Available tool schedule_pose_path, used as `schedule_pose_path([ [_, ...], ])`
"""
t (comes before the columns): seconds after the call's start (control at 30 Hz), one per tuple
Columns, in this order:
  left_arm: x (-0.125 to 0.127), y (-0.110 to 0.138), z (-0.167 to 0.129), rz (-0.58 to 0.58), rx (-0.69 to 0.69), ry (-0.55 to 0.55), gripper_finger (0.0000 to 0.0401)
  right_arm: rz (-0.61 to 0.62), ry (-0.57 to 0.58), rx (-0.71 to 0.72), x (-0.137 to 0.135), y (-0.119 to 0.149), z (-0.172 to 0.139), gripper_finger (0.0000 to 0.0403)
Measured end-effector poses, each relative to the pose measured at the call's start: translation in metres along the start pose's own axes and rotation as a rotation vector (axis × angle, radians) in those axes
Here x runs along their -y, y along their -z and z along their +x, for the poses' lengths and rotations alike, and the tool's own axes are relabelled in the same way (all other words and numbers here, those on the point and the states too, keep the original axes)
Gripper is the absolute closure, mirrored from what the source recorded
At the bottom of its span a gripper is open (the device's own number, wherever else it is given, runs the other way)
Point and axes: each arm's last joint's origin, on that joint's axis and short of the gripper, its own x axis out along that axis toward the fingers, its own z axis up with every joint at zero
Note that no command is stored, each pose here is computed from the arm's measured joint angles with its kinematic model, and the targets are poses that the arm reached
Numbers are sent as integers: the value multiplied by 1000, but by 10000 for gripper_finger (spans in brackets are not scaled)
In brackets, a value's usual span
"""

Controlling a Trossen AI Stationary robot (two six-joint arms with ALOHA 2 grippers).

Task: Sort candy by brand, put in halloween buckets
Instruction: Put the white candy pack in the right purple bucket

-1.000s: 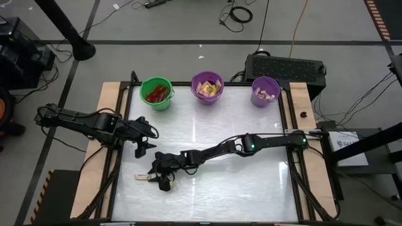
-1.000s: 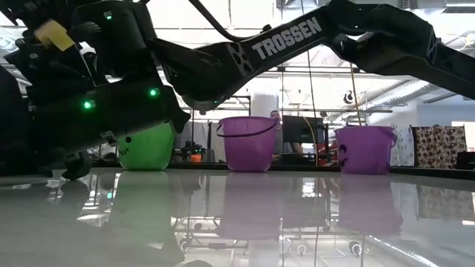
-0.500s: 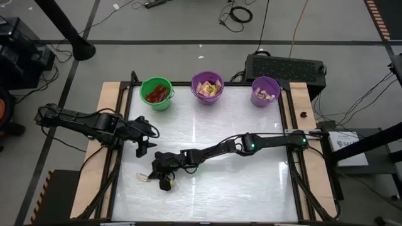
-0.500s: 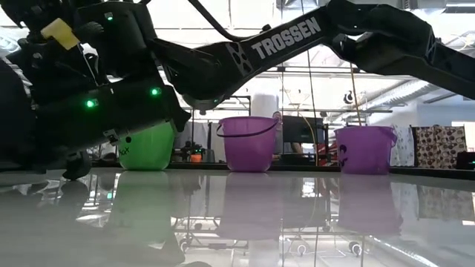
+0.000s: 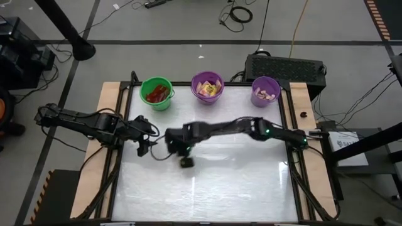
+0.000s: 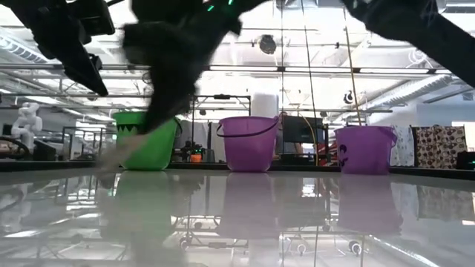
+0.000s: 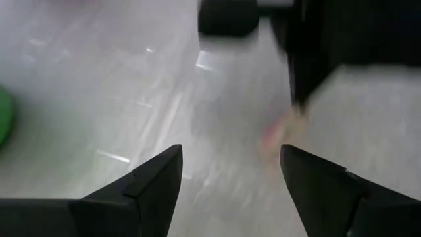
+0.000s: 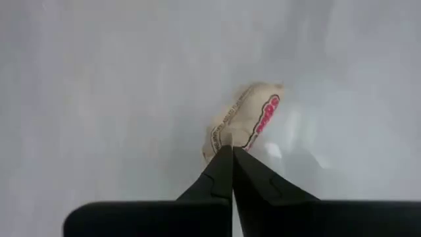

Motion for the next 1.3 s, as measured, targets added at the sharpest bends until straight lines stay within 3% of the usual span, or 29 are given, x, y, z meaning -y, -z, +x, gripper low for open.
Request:
schedule_pose_path([
  [0.17,0,-3,1,-4,45,-48,139,-29,57,-248,11,17,-77,403],
  [0.33,3,-11,6,-29,101,-39,139,51,101,-426,27,39,-156,403],
  [0.53,9,-19,19,-115,120,-27,139,175,256,-334,54,67,-250,402],
  [0.73,13,-23,40,-142,92,-68,139,400,513,-333,67,146,-322,402],
  [0.9,18,-33,61,-152,151,-104,139,572,635,-243,76,205,-335,402],
  [1.07,20,-49,80,-181,236,-21,139,670,724,-322,81,252,-327,402],
  [1.17,18,-62,82,-145,271,65,139,705,785,-388,88,272,-319,402],
  [1.3,8,-80,74,-185,333,56,139,746,822,-404,98,289,-313,402],
])
